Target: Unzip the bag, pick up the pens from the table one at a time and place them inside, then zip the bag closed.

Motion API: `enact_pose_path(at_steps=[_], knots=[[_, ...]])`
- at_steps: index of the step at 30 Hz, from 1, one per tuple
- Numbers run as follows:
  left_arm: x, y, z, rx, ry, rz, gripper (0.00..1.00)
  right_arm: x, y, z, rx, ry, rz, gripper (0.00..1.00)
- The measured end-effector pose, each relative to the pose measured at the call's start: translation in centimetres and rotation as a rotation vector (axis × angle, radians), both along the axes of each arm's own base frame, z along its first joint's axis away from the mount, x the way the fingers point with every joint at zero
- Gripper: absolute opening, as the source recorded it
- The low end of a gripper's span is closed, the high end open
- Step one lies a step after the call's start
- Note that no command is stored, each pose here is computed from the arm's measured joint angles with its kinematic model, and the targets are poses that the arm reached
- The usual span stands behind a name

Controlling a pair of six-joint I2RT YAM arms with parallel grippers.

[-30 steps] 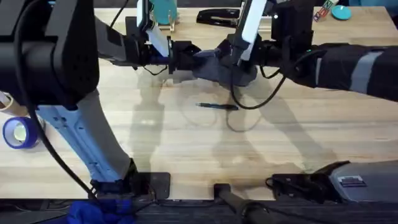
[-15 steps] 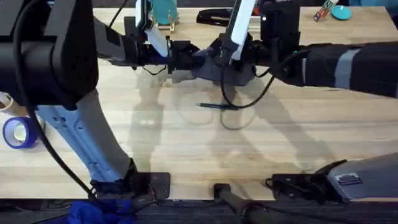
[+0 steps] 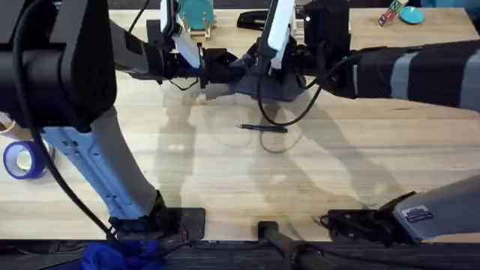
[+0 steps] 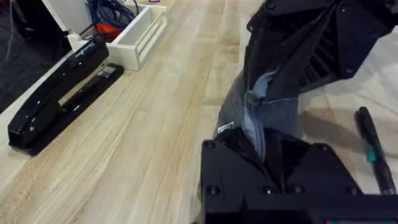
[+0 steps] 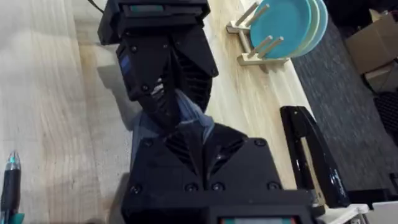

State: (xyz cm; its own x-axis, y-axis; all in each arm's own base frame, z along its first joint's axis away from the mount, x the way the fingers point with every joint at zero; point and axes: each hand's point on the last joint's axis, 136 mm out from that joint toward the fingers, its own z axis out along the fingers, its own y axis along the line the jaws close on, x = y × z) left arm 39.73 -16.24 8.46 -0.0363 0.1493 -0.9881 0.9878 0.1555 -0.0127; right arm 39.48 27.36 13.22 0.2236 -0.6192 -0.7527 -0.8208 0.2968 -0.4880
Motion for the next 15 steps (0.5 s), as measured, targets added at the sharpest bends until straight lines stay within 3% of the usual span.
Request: enact_pose_path(at_steps=[10,12,15], knots=[[0.1,0.1,0.1,-0.001,-0.003,0.002,0.043,-0.1,0.4,0.3,0.007,-0.014,0.009,0.035],[0.1,0.1,0.1,-0.002,-0.002,0.000,0.043,-0.1,0.7,0.7,0.023,-0.022,0.017,0.217],[-0.1,-0.2,0.1,-0.002,-0.002,-0.007,0.043,0.0,2.4,2.9,0.061,-0.080,0.057,0.661]])
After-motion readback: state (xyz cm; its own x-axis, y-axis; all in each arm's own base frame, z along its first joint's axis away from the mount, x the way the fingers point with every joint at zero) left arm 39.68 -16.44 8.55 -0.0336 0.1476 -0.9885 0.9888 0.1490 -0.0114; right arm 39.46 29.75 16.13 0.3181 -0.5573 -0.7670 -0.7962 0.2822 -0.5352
